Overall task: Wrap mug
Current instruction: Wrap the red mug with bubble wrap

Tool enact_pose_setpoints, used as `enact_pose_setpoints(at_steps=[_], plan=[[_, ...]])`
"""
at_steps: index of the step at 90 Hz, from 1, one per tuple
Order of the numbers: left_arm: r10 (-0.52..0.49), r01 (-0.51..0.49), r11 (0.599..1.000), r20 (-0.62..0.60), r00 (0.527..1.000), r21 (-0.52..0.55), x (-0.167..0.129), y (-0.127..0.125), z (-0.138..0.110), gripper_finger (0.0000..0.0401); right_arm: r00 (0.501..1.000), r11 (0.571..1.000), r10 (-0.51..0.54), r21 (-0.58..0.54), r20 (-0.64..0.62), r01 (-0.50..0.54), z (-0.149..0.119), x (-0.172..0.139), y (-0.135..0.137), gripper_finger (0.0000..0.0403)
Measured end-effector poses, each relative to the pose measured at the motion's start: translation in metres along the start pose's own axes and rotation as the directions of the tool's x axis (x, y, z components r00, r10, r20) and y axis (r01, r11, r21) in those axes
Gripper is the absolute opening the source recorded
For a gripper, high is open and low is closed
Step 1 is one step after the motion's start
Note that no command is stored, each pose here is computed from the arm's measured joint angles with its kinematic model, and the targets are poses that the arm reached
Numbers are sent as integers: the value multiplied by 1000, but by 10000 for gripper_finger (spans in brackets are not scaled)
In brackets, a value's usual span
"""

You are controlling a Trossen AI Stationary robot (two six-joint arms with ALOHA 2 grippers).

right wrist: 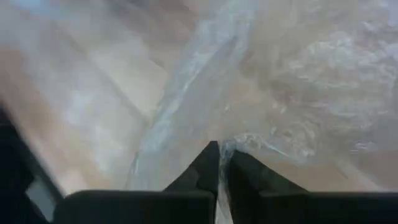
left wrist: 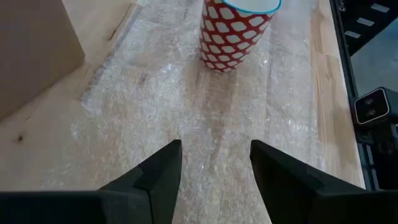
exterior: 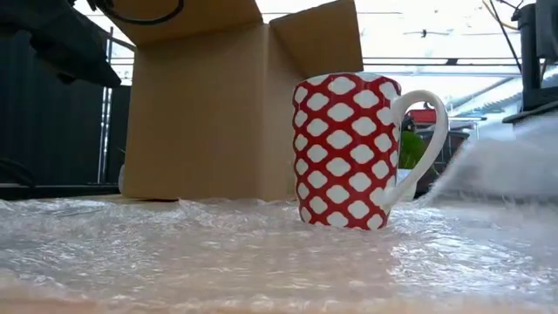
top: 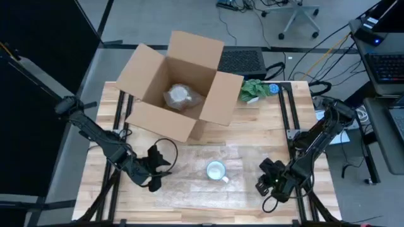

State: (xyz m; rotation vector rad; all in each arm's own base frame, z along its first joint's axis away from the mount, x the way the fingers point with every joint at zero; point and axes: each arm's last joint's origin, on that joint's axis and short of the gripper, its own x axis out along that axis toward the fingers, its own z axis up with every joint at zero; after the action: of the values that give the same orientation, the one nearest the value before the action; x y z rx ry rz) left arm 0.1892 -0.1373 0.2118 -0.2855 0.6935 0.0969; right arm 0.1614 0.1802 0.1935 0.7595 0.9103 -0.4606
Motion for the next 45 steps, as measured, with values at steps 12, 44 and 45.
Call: enact_pose_setpoints(at_steps=[12, 44, 45], plan=[[2, -2, 1000, 2, 1000, 0, 0, 0, 0, 180, 988, 994, 74, -87, 133, -63, 18, -8, 21, 1], [2, -2, 1000, 2, 1000, 0, 0, 0, 0, 180, 914, 943, 270, -273, 303, -188, 71, -2, 54, 0], [2, -2, 1000, 2, 1000, 0, 0, 0, 0, 180, 912, 942, 271, -278, 307, -186, 72, -1, 54, 0]])
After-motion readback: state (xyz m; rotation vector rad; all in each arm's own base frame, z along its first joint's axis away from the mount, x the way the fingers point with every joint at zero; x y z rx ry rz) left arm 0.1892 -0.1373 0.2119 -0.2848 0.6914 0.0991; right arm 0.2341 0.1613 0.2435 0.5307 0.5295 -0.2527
